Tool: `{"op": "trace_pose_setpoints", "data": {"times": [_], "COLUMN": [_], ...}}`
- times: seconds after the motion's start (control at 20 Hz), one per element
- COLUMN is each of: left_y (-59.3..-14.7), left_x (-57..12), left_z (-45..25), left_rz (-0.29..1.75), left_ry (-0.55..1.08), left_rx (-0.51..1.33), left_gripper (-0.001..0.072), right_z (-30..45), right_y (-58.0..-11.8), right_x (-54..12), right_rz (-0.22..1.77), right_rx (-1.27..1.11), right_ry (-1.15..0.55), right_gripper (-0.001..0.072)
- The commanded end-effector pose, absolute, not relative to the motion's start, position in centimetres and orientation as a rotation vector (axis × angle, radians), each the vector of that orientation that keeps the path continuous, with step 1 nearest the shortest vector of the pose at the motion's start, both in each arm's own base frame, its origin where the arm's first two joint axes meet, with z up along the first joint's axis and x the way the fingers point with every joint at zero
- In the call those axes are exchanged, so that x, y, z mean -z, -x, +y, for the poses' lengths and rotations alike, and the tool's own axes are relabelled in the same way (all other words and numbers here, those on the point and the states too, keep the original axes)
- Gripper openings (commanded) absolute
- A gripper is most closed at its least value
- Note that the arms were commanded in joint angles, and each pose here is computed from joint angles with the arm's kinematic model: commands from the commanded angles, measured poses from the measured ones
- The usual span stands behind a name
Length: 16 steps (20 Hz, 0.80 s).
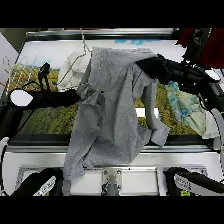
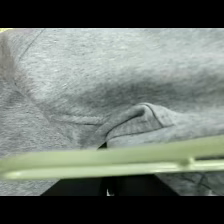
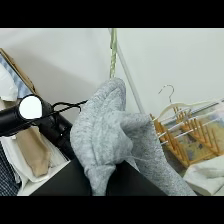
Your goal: Fold the clothes and pants, and hang the long-sleeved shirts on hangers.
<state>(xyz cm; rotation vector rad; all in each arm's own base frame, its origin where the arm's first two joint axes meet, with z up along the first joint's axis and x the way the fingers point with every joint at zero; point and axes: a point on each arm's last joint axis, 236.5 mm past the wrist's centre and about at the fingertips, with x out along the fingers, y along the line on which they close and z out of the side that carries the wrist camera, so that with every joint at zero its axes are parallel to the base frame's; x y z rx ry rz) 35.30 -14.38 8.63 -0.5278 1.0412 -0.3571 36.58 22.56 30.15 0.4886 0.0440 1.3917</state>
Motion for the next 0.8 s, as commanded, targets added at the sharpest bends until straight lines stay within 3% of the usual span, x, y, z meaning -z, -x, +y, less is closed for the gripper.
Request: {"op": "trace_pose_setpoints", "data": {"times": [0.0,0.75], "left_y": [-35.7,-36.4], "left_x": [-8.3,-8.1], "left_z": [-12.8,-8.7], "left_rz": [1.055,1.045], "left_ry": [0.530,0.442], "left_rx": [0.331,0.243], "left_gripper": [0.0013,0.0013], "right_z": [22.5,23.2], "right_y": [-36.5,-36.4], "right_x": [-30.5,-26.5], "right_rz": [0.037,0.166], "right_rx": [-1.397,-1.384], "right_ry": [-0.498,-0.365], "right_gripper": [0.0009,0.0008]}}
